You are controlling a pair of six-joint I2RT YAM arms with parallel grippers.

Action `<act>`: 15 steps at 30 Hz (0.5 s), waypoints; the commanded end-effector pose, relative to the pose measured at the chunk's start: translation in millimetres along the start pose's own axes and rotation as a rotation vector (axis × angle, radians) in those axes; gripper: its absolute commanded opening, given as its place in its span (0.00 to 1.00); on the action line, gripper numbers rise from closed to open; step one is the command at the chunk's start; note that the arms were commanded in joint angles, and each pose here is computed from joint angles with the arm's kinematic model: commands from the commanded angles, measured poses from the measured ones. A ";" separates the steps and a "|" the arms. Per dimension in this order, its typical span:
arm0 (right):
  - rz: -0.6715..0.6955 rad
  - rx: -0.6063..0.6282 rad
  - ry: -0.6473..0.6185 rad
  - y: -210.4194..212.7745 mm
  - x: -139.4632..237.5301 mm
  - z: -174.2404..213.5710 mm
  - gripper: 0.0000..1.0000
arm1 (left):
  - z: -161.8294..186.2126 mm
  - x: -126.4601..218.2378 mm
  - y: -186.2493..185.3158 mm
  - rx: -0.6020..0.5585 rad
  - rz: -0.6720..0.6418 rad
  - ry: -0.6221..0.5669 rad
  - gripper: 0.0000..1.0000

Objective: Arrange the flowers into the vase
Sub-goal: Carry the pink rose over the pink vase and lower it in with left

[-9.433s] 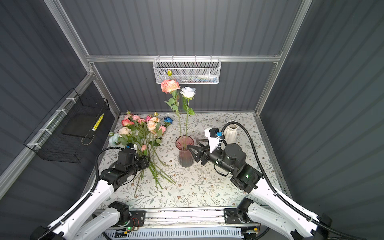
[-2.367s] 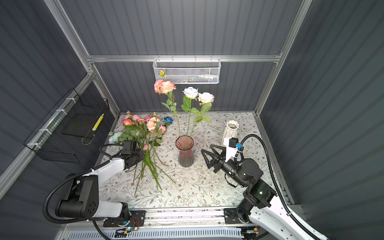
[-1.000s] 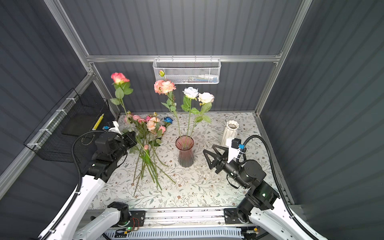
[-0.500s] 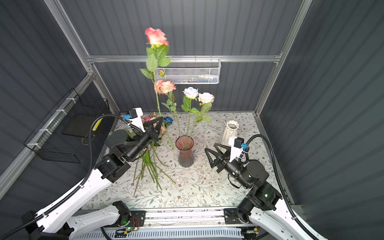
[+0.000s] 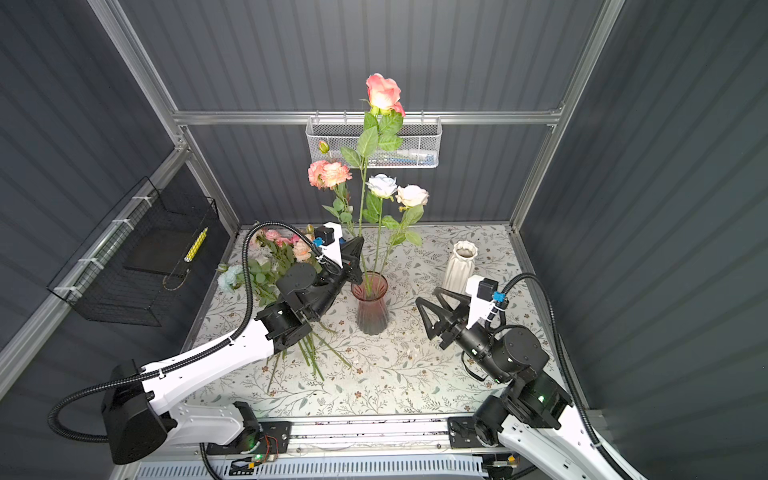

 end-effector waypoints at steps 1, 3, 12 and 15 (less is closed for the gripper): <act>-0.011 0.010 -0.029 4.4 4.2 -13.1 0.71 | 1.1 -2.0 8.2 -0.034 -0.046 -0.058 0.00; -0.012 0.008 -0.025 4.2 4.4 -11.9 0.71 | 12.9 -3.8 10.5 -0.042 -0.053 -0.034 0.00; -0.021 0.005 -0.037 5.9 7.9 -14.4 0.73 | 36.5 13.4 26.0 0.006 -0.090 0.050 0.44; -0.023 0.003 -0.037 6.3 8.0 -14.7 0.74 | 28.5 25.4 26.7 0.059 -0.078 0.052 0.55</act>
Point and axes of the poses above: each gripper's point midway between its finger pads, its own x axis back along the fingers, its own y axis along the line the jaws close on, z = x × y, the point moved 2 cm from there along x, back along the fingers, and after that the axes turned 8 degrees about x, right-handed, at the moved point
